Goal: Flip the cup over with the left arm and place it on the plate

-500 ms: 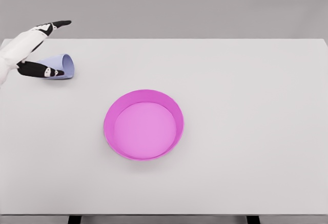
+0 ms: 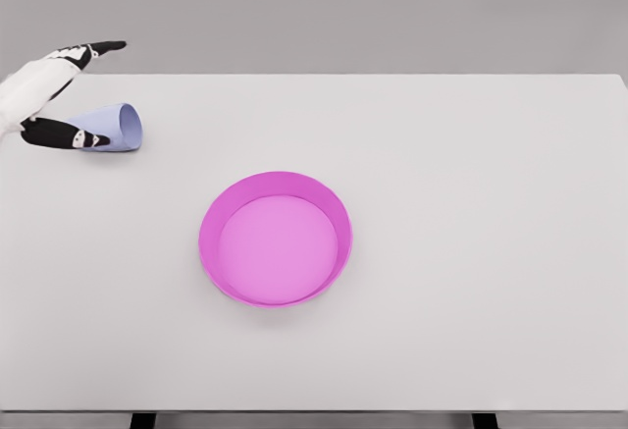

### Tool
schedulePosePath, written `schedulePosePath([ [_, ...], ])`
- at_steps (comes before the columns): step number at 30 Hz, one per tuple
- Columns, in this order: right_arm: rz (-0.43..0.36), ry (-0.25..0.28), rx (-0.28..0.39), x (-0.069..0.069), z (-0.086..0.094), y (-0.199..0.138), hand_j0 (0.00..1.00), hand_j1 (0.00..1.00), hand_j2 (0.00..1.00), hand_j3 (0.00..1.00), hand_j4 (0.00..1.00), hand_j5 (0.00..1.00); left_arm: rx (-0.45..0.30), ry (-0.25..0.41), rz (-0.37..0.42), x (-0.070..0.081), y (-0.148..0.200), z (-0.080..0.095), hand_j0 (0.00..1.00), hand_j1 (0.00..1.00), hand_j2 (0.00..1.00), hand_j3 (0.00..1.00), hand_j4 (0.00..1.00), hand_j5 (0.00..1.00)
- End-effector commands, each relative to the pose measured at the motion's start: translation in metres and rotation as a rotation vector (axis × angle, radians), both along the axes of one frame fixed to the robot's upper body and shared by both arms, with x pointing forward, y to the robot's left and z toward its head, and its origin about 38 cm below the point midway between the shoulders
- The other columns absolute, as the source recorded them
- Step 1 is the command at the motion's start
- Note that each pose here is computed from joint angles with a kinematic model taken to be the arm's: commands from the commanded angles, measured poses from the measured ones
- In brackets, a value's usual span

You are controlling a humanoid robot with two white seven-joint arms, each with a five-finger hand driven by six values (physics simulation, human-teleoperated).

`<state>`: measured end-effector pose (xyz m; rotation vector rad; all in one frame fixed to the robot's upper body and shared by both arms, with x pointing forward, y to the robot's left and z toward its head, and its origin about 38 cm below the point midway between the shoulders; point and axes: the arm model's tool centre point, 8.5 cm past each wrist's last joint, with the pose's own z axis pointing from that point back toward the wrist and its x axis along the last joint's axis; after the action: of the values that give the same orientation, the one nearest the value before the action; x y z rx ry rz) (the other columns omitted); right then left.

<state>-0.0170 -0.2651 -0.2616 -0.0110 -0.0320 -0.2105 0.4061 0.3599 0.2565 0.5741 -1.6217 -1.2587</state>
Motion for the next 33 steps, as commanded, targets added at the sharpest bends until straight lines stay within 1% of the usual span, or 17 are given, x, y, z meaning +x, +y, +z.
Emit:
schedulePosePath([
  [1,-0.001,0.0,0.0,0.0,0.0,0.0,1.0,1.0,1.0,1.0,1.0,1.0,0.014,0.0,0.006,-0.001,0.004,0.002,1.0,1.0,1.0,1.0,1.0,1.0],
  [3,-0.001,0.0,0.0,0.0,0.0,0.0,1.0,1.0,1.0,1.0,1.0,1.0,0.016,0.009,0.004,-0.001,0.003,-0.001,1.0,1.0,1.0,1.0,1.0,1.0],
  [4,-0.001,0.0,0.0,0.0,0.0,0.0,1.0,1.0,1.0,1.0,1.0,1.0,0.021,0.023,-0.004,-0.002,0.001,-0.007,1.0,1.0,1.0,1.0,1.0,1.0],
  [8,-0.001,0.0,0.0,0.0,0.0,0.0,1.0,1.0,1.0,1.0,1.0,1.0,0.123,0.02,-0.005,-0.002,-0.001,-0.02,1.0,1.0,1.0,1.0,1.0,1.0],
  [10,-0.001,0.0,0.0,0.0,0.0,0.0,1.0,1.0,1.0,1.0,1.0,1.0,0.137,0.044,0.0,-0.001,0.0,-0.03,1.0,1.0,1.0,1.0,1.0,1.0],
  [11,-0.001,0.0,0.0,0.0,0.0,0.0,1.0,1.0,1.0,1.0,1.0,1.0,0.165,0.085,0.007,0.004,0.005,-0.039,1.0,1.0,1.0,1.0,1.0,1.0],
  [12,0.001,0.0,0.0,0.0,0.0,0.0,1.0,1.0,1.0,1.0,1.0,1.0,0.19,0.123,-0.002,0.007,0.006,-0.043,1.0,1.0,1.0,1.0,1.0,1.0],
  [15,0.001,0.0,0.0,0.0,0.0,0.0,1.0,1.0,1.0,1.0,1.0,1.0,0.219,0.166,0.001,0.011,0.011,-0.05,1.0,1.0,1.0,1.0,1.0,1.0],
  [16,-0.001,0.0,0.0,0.0,0.0,0.0,1.0,1.0,1.0,1.0,1.0,1.0,0.228,0.195,0.01,0.02,0.012,-0.056,1.0,1.0,1.0,1.0,1.0,1.0],
  [18,-0.001,0.0,0.0,0.0,0.0,0.0,1.0,1.0,1.0,1.0,1.0,1.0,0.242,0.222,0.032,0.033,0.018,-0.061,1.0,1.0,1.0,1.0,1.0,1.0],
  [22,0.001,0.0,0.0,0.0,0.0,0.0,1.0,1.0,1.0,1.0,1.0,1.0,0.239,0.223,0.032,0.041,0.012,-0.063,1.0,1.0,1.0,1.0,1.0,1.0],
  [24,0.001,0.0,0.0,0.0,0.0,0.0,1.0,1.0,1.0,1.0,1.0,1.0,0.242,0.229,0.031,0.041,0.012,-0.065,1.0,1.0,1.0,1.0,1.0,1.0],
  [25,-0.001,0.0,0.0,0.0,0.0,0.0,1.0,1.0,1.0,1.0,1.0,1.0,0.242,0.226,0.036,0.043,0.013,-0.063,1.0,1.0,1.0,1.0,1.0,1.0],
  [27,0.001,0.0,0.0,0.0,0.0,0.0,1.0,1.0,1.0,1.0,1.0,1.0,0.233,0.232,0.044,0.048,0.012,-0.065,1.0,1.0,1.0,1.0,1.0,1.0],
  [31,0.001,0.0,0.0,0.0,0.0,0.0,1.0,1.0,1.0,1.0,1.0,1.0,0.213,0.252,0.082,0.063,0.011,-0.072,1.0,1.0,1.0,1.0,1.0,1.0],
  [32,0.001,0.0,0.0,0.0,0.0,0.0,1.0,1.0,1.0,1.0,1.0,1.0,0.21,0.267,0.124,0.066,0.011,-0.074,1.0,1.0,1.0,1.0,1.0,1.0],
  [33,0.001,0.0,0.0,0.0,0.0,0.0,1.0,1.0,1.0,1.0,1.0,1.0,0.212,0.273,0.141,0.067,0.013,-0.075,1.0,1.0,1.0,1.0,1.0,1.0],
])
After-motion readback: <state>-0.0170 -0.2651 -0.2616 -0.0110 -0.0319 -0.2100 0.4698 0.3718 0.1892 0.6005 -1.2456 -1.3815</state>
